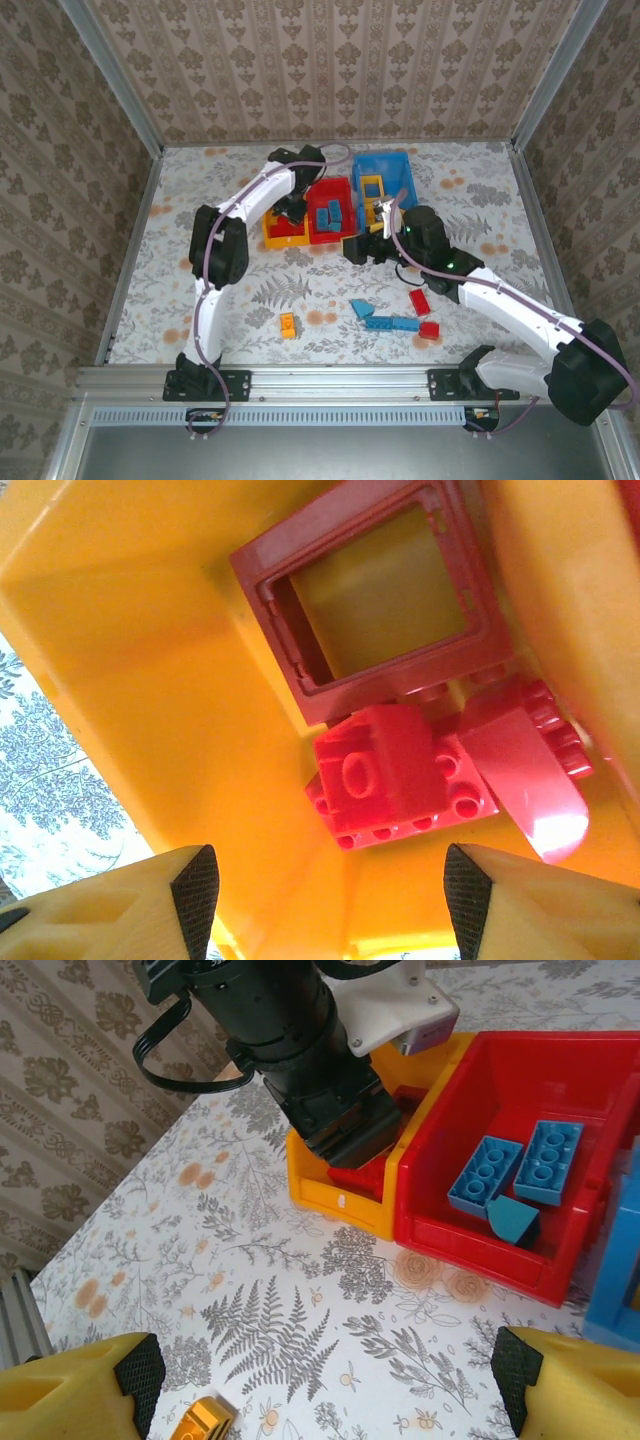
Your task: Sort the legos into containers by color
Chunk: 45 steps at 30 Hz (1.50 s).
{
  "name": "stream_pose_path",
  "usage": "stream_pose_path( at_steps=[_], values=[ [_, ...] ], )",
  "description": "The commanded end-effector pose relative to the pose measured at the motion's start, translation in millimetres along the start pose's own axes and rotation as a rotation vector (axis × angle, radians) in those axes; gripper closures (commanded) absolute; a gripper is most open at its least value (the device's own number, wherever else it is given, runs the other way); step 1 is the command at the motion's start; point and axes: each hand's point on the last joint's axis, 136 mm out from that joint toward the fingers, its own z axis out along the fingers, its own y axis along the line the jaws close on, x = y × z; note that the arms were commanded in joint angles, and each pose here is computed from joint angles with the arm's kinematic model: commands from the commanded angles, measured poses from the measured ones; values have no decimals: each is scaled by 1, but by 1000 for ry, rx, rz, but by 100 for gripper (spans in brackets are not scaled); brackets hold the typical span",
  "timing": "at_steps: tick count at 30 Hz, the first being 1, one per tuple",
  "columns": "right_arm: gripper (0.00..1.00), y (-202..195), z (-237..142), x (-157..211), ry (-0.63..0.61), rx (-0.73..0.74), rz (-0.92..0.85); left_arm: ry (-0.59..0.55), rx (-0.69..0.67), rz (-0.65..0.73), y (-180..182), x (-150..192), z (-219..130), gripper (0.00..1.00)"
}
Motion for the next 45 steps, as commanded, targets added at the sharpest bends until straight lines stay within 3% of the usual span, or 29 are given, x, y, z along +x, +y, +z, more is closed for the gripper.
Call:
stream_pose_path(
  at_steps=[1,6,12,16,19,25,32,45],
  values=[
    [13,-10,-13,1,16,71,-20,-43,-11,-18,4,0,-32,36],
    [17,-13,-26,37,227,160,-129,-141,35,-123,6,9,-83,36],
    [18,-18,-41,115,572,264,-166,-314,312,-279,-24,55,-143,32],
    [18,-26,-44,151,726,329,-81,-418,536,-276,-61,93,-174,31],
    [18,-21,-35,173,810,315,-29,-423,617,-267,-76,123,-180,33],
    [17,-22,-8,189,833,323,29,-471,776,-182,-100,162,-198,33],
    [27,-27,3,211,903,351,83,-445,845,-213,-100,207,-193,32],
    [52,-35,19,215,895,371,69,-456,829,-211,-99,200,-191,32]
  ],
)
